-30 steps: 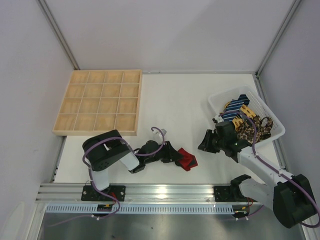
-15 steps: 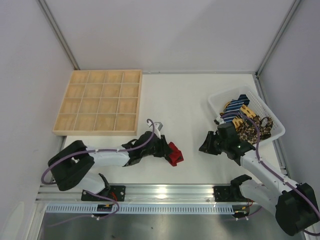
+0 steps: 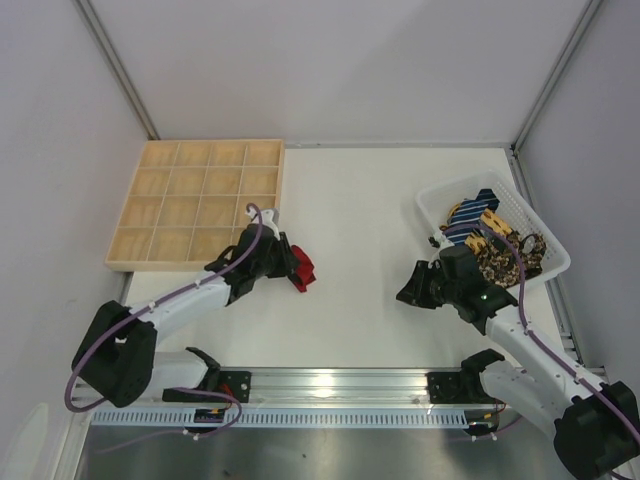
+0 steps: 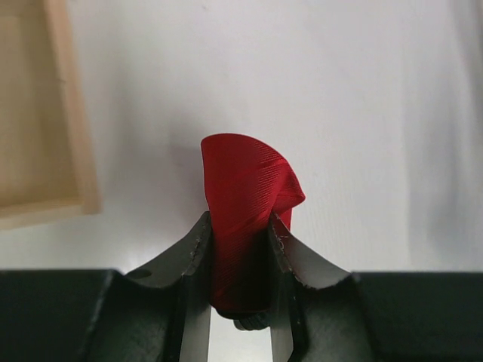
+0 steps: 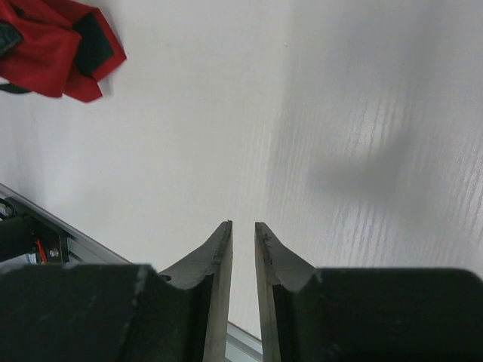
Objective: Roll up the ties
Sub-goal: Place the rolled tie into the container
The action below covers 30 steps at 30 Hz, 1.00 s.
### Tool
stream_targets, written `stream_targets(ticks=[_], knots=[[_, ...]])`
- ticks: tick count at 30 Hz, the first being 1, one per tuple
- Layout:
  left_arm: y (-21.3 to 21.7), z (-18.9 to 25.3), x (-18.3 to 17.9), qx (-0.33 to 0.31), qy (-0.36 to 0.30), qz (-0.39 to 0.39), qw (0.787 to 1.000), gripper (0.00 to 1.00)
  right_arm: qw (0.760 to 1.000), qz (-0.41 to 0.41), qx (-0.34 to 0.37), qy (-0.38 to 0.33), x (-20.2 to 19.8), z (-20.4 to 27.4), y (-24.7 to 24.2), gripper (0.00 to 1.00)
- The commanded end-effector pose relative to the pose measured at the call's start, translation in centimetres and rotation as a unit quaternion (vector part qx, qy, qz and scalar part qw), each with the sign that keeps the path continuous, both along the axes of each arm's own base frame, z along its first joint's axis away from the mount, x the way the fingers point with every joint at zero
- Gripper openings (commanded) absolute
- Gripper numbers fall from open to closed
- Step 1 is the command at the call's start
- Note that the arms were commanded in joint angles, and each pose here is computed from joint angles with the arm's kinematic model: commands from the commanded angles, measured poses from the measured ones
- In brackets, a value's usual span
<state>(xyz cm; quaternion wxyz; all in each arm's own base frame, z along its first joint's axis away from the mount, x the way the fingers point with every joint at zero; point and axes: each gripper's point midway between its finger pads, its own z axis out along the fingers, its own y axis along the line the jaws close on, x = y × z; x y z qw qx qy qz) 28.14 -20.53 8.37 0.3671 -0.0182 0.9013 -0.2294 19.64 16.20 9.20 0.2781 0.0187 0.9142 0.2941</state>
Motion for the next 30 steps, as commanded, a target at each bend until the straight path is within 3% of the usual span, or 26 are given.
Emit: stream_targets(ticks=[1, 13, 30], knots=[[2.3, 2.2, 2.6, 0.013, -0.031, 0.014, 0.999, 0.0, 0.999, 0.023, 0.013, -0.031, 0.4, 2.2, 0.7, 0.23], [9.7, 3.7, 7.2, 0.04, -0.054, 0.1, 0.993, 0.0, 0.998, 0.043, 0.02, -0.036, -0.1, 2.3, 1.4, 0.23], [13.6, -1.0, 7.4, 0.084, -0.046, 0.176, 0.98, 0.01, 0.998, 0.052, 0.021, -0.039, -0.3, 2.6, 1.6, 0.23]])
